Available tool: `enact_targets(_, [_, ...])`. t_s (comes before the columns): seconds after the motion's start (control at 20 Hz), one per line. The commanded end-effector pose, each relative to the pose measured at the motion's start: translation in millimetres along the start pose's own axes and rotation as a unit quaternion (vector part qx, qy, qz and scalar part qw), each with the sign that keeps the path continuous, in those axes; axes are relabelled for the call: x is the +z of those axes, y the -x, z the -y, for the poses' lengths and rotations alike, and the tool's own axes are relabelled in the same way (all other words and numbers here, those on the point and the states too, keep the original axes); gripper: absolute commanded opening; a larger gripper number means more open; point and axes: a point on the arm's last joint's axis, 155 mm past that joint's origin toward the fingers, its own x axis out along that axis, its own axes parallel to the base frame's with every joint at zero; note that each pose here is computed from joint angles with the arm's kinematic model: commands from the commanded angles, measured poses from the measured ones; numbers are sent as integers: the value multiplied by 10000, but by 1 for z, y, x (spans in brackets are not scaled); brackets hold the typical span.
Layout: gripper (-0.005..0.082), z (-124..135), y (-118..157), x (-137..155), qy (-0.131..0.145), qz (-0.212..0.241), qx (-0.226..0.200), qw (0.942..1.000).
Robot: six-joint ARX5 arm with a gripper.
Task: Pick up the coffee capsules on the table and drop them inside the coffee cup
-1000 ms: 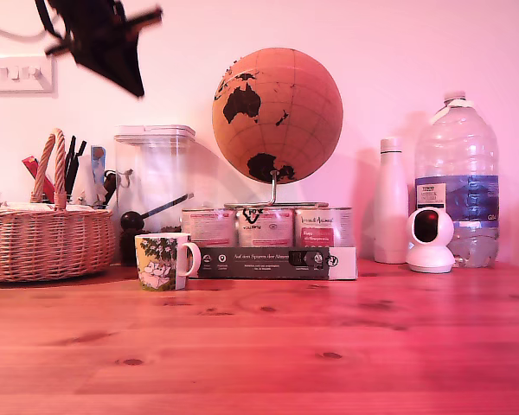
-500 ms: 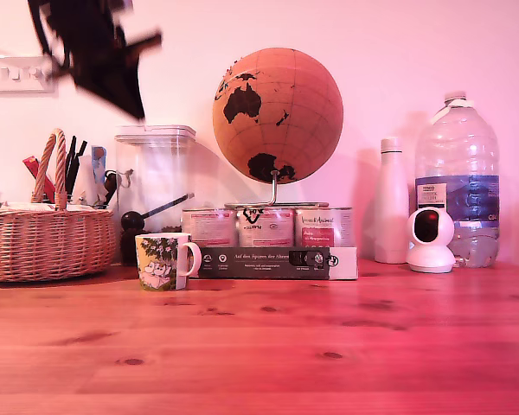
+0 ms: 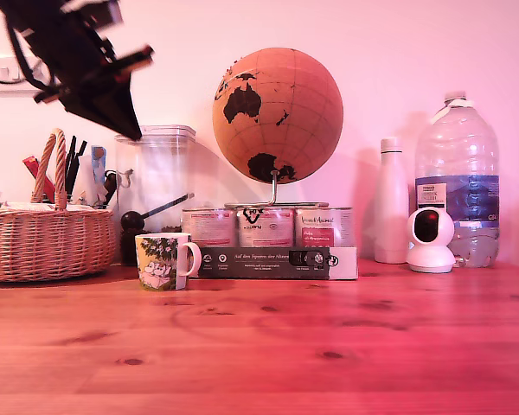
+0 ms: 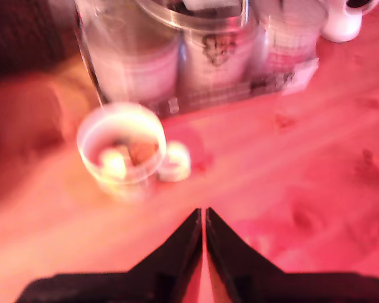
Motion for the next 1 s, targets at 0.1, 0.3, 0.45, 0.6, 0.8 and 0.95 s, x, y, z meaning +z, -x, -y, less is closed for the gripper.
enact_targets(0.1, [-24, -11, 9, -19, 237, 177, 76, 9995])
enact_targets(0.3, [-24, -26, 22, -35, 457, 349, 242, 9981])
enact_targets(0.45, [-24, -36, 32, -45, 574, 550, 370, 9962])
enact_targets(0.6, [-24, -45, 39, -58, 742, 676, 496, 9937])
enact_targets(0.8, [-24, -48, 51, -74, 778, 947, 626, 9905])
enact_targets(0.95, [-24, -52, 62, -87, 885, 1191, 867, 9851])
